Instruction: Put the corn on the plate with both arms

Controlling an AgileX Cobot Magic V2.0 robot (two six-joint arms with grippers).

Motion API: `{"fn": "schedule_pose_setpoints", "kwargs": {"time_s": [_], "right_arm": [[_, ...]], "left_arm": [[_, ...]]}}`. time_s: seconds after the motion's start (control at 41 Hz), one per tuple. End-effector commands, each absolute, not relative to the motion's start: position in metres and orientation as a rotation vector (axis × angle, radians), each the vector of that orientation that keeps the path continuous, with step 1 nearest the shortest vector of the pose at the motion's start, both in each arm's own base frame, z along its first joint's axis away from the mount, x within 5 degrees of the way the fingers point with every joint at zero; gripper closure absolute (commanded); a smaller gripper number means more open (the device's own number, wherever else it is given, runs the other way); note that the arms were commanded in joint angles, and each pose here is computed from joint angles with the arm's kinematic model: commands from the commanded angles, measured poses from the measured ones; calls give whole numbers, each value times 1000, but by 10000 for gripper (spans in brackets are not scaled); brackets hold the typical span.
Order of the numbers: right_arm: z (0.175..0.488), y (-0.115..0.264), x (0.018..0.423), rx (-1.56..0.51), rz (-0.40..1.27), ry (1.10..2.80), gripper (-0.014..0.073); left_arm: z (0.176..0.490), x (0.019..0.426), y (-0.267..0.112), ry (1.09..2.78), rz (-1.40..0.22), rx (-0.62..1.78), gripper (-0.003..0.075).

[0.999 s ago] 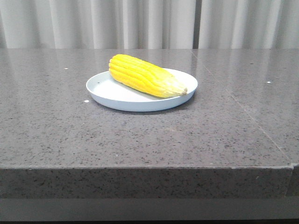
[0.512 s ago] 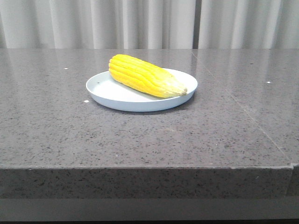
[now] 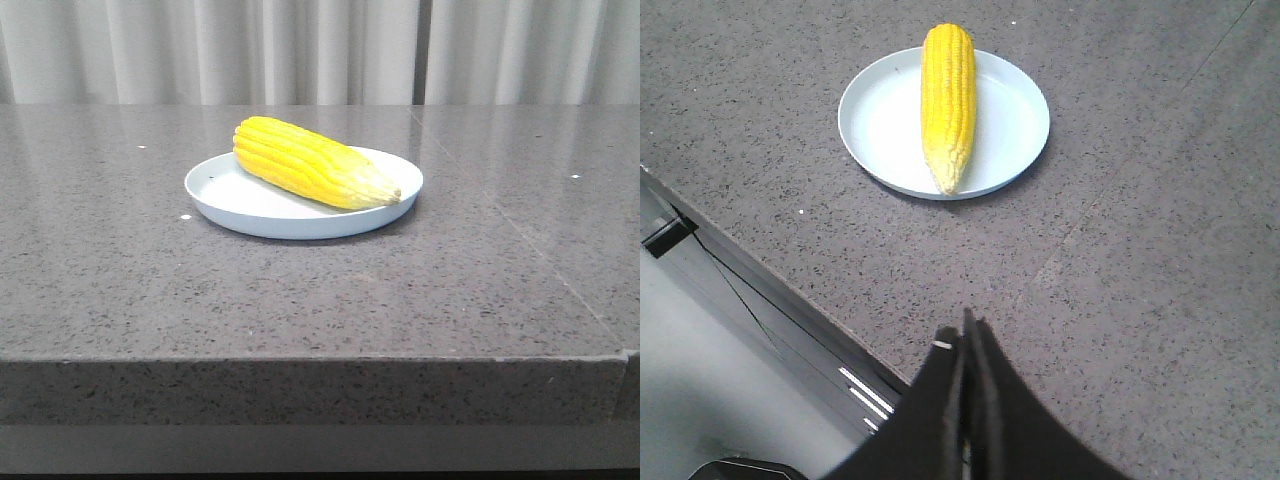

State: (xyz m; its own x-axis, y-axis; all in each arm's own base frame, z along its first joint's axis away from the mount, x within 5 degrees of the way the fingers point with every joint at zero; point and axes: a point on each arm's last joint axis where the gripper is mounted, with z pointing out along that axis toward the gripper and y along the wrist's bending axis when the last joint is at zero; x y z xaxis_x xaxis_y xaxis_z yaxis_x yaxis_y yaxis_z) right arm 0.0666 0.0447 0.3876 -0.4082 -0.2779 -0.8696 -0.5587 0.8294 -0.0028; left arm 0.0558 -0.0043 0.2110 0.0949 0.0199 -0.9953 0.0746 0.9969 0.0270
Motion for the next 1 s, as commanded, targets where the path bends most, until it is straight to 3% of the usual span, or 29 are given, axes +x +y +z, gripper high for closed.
{"fn": "schedule_pose_setpoints", "kwargs": {"time_s": [0.0, 0.317, 0.487, 0.682, 0.974], "right_arm": [[400, 45, 68, -599, 353, 1923, 682], [399, 42, 65, -588, 347, 1900, 682], [389, 24, 52, -404, 273, 1756, 682], [346, 9, 40, -189, 135, 1553, 682], [259, 2, 43, -31, 23, 1414, 682]], "left_arm": [[212, 54, -4, 1396, -50, 54, 741], [212, 54, -4, 1396, -50, 54, 741], [212, 54, -4, 1396, -50, 54, 741], [212, 54, -4, 1396, -50, 54, 741], [212, 54, -4, 1396, -50, 54, 741]]}}
